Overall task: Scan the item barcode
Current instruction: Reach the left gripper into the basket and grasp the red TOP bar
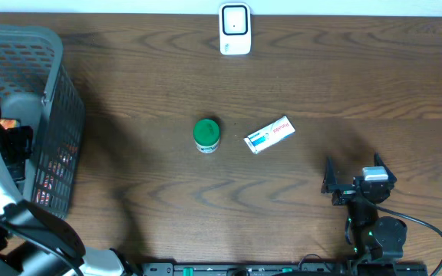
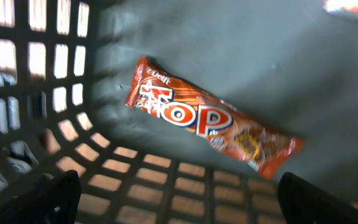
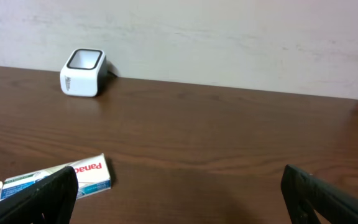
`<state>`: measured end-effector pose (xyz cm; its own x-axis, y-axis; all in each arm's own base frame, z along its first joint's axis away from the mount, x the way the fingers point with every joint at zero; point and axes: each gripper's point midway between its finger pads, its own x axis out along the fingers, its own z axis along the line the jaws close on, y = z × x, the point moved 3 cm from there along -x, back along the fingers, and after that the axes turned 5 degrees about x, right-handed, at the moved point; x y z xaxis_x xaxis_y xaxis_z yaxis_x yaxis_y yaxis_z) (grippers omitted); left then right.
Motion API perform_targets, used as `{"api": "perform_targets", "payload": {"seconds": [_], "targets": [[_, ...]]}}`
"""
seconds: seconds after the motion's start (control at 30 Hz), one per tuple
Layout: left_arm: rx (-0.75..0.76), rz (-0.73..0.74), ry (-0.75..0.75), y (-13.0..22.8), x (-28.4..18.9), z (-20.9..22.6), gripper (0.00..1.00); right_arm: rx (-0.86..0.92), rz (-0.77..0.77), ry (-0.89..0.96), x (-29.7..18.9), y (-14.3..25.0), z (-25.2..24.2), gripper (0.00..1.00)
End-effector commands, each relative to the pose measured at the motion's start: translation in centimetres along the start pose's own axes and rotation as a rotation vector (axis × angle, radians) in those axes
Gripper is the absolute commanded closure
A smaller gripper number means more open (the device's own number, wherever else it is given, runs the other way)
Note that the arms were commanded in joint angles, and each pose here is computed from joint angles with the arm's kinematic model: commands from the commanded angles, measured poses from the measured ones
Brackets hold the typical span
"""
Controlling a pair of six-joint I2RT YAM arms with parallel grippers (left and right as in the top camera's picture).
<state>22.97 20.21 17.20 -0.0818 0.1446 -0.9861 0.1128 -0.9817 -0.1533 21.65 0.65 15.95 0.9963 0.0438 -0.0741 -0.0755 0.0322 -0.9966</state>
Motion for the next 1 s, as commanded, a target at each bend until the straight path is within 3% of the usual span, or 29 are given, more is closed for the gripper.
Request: {"api": "perform_targets", "payload": {"seconds": [0.0, 0.13, 0.53, 0.93, 0.97], "targets": [[-0.214, 0.014, -0.047, 0.3, 2.2, 0.2, 0.02, 0.015, 0.0, -0.005, 0.0, 0.1, 0.2, 0.01], [-0.321, 0.005, -0.031, 0.7, 5.2, -0.1, 0.02, 0.015, 0.0, -0.005, 0.0, 0.1, 0.2, 0.01], [-0.364, -0.08, 0.189, -0.3, 10.1, -3.5, 0.02, 0.015, 0.0, -0.005, 0.0, 0.1, 0.2, 0.01], [-0.444, -0.06, 0.154, 0.4, 12.5, -2.9, 0.01, 0.015, 0.0, -0.005, 0.0, 0.1, 0.2, 0.01], [-0.441, -0.055, 0.144, 0.6, 12.9, -2.8, 0.12, 0.015, 0.0, -0.005, 0.0, 0.1, 0.2, 0.01]]}}
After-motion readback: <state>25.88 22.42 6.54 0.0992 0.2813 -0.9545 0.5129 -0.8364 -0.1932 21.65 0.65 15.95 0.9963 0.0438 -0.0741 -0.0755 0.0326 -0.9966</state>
